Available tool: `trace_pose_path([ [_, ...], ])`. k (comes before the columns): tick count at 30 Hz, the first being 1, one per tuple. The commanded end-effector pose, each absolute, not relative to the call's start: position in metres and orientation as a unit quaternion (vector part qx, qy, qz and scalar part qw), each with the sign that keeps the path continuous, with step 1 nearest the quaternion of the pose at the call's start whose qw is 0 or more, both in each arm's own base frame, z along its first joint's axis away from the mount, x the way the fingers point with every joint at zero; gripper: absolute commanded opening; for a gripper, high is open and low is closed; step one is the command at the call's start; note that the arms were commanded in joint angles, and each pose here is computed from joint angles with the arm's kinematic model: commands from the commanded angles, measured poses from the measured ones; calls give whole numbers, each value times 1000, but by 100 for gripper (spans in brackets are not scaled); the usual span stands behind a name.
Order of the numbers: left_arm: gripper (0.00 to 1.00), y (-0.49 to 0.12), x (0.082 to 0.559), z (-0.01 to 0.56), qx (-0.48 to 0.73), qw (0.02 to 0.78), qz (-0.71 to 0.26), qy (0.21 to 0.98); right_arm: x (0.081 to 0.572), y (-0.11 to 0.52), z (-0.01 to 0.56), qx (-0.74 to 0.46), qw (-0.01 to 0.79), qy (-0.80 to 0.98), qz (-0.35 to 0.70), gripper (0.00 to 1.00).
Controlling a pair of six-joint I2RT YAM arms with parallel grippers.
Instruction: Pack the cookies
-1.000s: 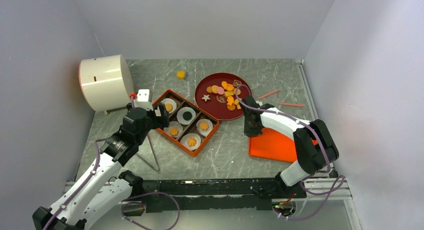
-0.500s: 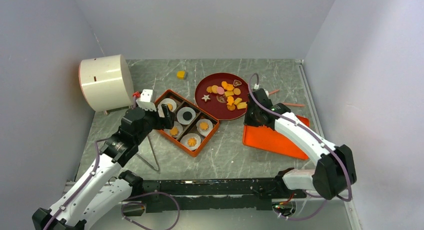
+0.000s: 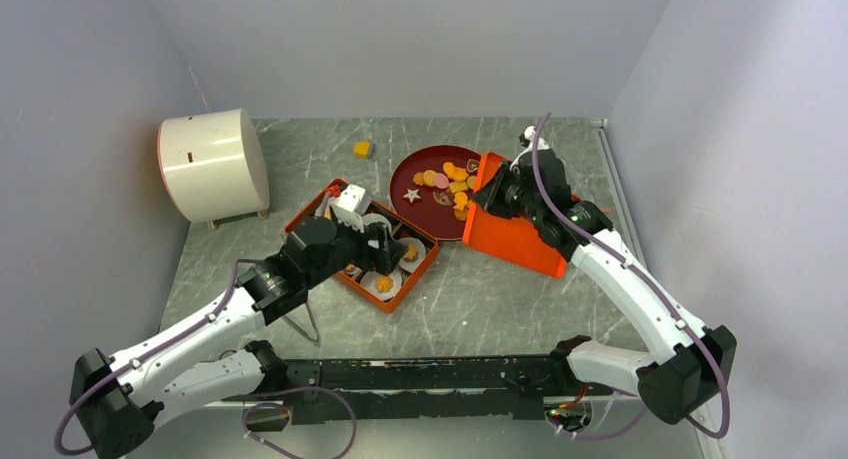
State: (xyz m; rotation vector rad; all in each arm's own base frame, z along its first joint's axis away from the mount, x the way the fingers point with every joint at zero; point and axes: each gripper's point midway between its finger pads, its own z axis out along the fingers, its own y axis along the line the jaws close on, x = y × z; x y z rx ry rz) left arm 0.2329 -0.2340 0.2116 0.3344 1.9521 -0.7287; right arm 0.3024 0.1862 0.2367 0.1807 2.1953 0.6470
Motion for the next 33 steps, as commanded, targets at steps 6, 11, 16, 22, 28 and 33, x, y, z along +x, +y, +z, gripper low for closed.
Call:
trace_pose_path([
  [6, 89, -293, 225, 300, 123, 580, -426, 683, 313, 212, 365, 93, 514, 745, 414, 0],
  [11, 89, -312, 220, 310, 129, 590, -444, 662, 312, 217, 387, 105, 522, 716, 452, 0],
  [16, 88, -326, 217, 308, 135, 621, -432, 640, 313, 220, 412, 119, 534, 677, 492, 0],
  [22, 88, -338, 222, 309, 122, 673, -406, 607, 316, 226, 429, 127, 533, 653, 522, 0],
  [28, 85, -349, 242, 306, 91, 703, -386, 590, 316, 231, 439, 125, 530, 643, 538, 0],
  [33, 83, -361, 256, 301, 85, 720, -365, 584, 315, 230, 440, 132, 531, 635, 546, 0],
])
